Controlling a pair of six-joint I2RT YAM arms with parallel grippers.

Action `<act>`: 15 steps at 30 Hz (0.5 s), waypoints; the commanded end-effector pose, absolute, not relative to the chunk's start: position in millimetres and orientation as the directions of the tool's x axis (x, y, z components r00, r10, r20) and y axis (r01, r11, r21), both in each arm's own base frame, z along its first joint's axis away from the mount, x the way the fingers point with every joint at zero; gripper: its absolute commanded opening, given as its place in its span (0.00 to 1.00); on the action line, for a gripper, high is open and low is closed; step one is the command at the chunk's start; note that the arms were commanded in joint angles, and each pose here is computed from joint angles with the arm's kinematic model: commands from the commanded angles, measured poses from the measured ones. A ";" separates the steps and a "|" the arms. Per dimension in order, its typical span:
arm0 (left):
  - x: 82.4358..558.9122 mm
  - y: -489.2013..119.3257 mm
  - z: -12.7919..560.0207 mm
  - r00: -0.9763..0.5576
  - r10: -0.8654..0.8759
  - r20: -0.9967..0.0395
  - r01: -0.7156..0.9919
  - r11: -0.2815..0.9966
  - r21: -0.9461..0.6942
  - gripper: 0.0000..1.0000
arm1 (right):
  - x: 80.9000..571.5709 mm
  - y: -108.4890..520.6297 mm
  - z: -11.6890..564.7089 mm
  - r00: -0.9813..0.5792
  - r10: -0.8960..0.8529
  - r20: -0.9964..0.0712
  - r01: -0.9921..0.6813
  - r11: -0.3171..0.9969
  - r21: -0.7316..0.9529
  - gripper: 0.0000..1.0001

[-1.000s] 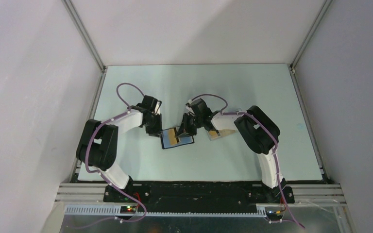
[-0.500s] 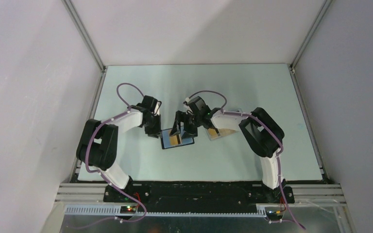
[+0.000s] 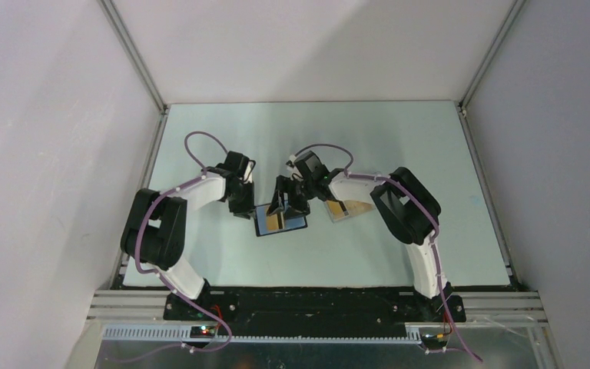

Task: Put the credit cards into the card holder
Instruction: Insert the credit card into the card holder.

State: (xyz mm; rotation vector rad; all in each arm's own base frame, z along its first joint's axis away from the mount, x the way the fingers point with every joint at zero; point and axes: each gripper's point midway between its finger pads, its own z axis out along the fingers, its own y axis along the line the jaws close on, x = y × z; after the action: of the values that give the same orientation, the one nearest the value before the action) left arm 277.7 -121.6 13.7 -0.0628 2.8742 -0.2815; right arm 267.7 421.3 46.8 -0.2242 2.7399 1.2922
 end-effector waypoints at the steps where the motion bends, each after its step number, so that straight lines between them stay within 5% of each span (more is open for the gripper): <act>1: 270.2 -116.1 8.7 -0.977 -0.039 -0.208 -0.003 0.986 -0.168 0.25 | 265.7 436.2 51.4 -0.986 -0.101 -0.136 -0.169 0.573 0.802 0.66; 5: 268.3 -115.4 4.3 -0.980 -0.052 -0.193 -0.015 0.982 -0.187 0.14 | 265.9 439.9 56.0 -0.986 -0.100 -0.136 -0.169 0.552 0.816 0.58; 15: 271.7 -117.3 2.5 -0.981 -0.047 -0.187 -0.010 0.980 -0.199 0.07 | 259.1 453.0 50.3 -0.978 -0.168 -0.123 -0.195 0.535 0.822 0.55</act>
State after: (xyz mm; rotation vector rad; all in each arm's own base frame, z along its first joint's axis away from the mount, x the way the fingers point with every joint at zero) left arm 277.1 -124.1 12.9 -0.0767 2.8865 -0.3365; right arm 262.7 436.3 43.4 -0.2315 2.7446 1.4106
